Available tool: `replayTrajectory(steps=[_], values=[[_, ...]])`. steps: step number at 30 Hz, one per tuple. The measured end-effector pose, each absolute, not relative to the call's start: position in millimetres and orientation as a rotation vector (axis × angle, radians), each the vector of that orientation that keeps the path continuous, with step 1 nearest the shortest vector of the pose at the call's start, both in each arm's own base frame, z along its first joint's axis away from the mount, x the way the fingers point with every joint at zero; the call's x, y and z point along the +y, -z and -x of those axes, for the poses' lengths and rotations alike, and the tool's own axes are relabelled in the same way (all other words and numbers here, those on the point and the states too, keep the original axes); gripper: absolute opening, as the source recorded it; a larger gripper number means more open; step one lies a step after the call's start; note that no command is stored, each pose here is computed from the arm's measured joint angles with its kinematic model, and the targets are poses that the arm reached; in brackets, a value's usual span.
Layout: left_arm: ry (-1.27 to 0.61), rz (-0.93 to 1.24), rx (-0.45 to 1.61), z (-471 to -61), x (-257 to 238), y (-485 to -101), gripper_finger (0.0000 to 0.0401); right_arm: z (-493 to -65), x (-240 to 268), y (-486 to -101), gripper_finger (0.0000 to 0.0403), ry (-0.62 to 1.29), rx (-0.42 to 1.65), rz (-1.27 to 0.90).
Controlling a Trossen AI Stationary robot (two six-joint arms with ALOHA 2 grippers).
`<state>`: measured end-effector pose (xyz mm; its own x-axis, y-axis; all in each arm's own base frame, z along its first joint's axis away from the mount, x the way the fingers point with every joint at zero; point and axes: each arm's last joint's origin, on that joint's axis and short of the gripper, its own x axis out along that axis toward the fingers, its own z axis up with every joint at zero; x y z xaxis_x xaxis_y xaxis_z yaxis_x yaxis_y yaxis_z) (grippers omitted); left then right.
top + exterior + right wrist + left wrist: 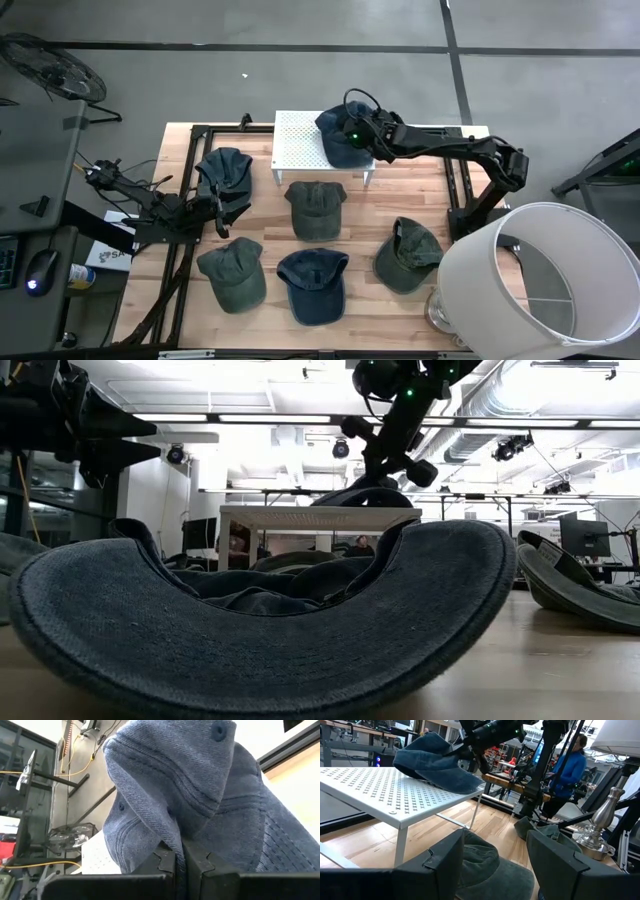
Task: Pick & Place hat
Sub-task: Put the top right blue cap on the shelf
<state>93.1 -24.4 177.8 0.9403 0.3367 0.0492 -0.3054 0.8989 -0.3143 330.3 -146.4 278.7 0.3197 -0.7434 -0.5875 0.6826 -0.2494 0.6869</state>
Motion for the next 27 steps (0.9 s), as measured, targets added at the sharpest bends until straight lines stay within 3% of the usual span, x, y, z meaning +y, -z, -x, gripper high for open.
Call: replayTrajectory(steps=[27], values=[[-0.333, 0.308, -0.103, -93.1, -24.4, -177.8, 0.0214, -332.6, -140.4, -278.2, 0.0007, 1.346, -0.094, -1.261]])
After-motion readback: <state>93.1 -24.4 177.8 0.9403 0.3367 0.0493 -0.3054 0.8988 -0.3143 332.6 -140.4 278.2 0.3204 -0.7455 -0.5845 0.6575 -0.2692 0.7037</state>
